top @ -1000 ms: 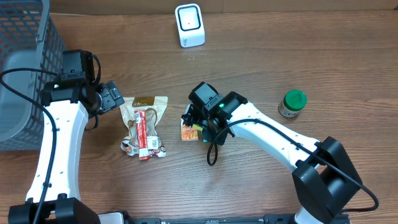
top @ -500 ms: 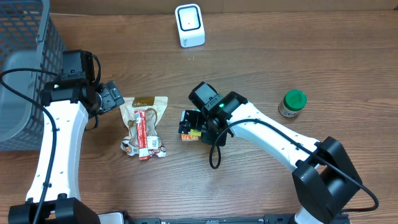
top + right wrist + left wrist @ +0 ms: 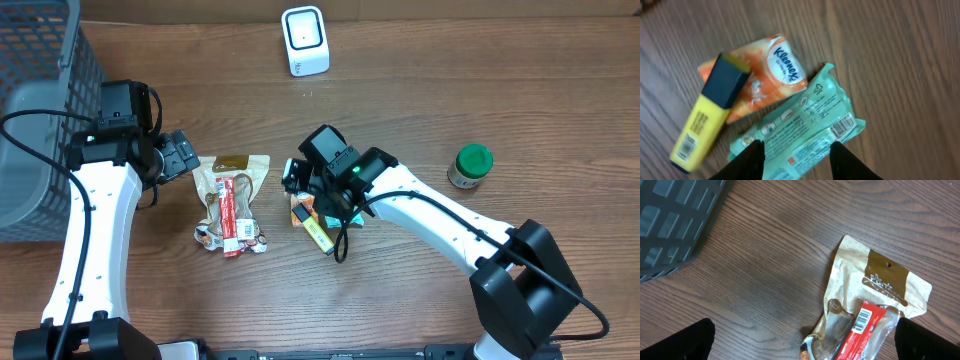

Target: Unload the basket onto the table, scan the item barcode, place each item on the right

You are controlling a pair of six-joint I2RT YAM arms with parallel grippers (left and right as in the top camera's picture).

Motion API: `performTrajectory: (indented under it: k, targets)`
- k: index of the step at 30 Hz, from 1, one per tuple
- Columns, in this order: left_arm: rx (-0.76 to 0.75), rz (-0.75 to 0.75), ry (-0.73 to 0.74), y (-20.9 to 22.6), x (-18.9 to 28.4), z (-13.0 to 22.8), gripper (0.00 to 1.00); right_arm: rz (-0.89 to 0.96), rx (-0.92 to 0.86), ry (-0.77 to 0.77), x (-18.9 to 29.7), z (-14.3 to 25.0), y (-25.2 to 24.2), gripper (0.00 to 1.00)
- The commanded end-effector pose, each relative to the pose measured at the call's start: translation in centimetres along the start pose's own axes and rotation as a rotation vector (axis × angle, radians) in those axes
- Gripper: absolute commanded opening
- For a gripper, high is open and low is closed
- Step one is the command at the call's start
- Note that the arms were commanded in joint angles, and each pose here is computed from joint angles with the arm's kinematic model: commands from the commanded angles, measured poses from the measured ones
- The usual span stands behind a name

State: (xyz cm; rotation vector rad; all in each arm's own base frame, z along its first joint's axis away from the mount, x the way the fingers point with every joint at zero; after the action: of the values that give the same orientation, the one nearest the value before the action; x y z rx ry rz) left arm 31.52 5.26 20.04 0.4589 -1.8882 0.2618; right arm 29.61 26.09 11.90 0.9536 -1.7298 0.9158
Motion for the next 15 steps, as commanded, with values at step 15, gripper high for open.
performTrajectory:
  k: [15]
  targets:
    - [-0.004, -0.013, 0.007, 0.2, -0.3, 0.1, 1.00, -0.045, -1.088, 0.216, -0.1, 4.3, 2.9, 0.09]
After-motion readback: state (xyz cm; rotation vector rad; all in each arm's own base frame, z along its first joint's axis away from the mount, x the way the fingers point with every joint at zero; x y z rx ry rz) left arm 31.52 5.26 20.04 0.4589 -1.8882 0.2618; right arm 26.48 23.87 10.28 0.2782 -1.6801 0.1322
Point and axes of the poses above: each gripper's point midway between its finger pads, its own x axis back along the fingers, its own y axis along the line the jaws close on, z = x × y, the point moved 5 cm from there along x, back along the fingers, and after that the axes turned 6 degrees about -x, right-handed, at the moved point
